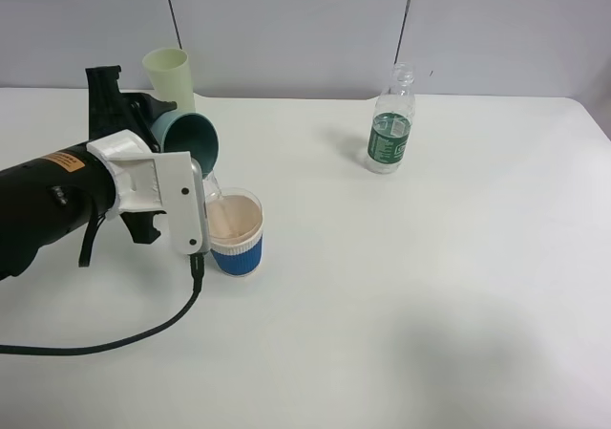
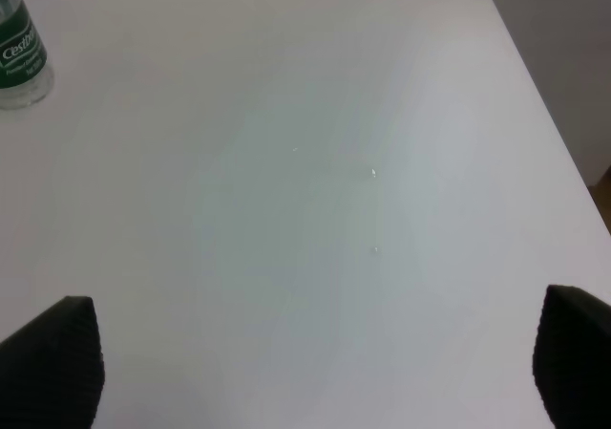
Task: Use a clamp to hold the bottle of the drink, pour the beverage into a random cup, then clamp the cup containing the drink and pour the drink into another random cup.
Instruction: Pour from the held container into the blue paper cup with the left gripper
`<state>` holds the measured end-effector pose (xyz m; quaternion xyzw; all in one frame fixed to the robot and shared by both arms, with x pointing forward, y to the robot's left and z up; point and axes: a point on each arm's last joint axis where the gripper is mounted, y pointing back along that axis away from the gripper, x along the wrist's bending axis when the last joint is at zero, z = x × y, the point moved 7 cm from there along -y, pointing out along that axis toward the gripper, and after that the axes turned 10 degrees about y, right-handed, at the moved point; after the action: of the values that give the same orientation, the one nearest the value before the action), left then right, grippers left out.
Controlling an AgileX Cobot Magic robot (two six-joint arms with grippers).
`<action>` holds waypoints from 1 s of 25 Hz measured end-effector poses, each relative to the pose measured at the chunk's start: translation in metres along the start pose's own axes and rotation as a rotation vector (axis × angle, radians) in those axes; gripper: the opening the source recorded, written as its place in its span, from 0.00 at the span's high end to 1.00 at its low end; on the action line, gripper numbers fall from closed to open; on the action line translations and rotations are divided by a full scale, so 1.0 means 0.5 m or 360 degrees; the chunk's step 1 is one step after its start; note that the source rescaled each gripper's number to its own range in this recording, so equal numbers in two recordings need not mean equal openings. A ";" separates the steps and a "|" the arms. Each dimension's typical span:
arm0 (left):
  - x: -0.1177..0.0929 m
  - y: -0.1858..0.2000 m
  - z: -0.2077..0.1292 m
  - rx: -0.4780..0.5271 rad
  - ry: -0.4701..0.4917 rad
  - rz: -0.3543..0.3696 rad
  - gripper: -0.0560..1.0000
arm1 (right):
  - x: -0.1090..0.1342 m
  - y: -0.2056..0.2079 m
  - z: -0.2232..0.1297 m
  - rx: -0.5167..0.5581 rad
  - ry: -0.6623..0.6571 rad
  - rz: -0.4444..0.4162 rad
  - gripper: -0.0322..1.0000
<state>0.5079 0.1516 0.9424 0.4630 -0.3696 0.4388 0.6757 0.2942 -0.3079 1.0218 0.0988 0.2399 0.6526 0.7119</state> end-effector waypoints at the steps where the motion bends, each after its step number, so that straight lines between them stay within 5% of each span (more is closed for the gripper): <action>1: 0.001 0.000 0.000 0.0001 -0.0007 0.0003 0.93 | 0.000 0.000 0.000 0.0000 0.0000 0.0000 0.18; 25: 0.008 0.000 0.006 -0.0027 -0.0249 0.0042 0.93 | 0.000 0.000 0.000 0.0000 0.0000 0.0000 0.18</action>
<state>0.5088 0.1499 0.9471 0.4853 -0.4309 0.4069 0.6428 0.2942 -0.3079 1.0218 0.0988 0.2399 0.6526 0.7119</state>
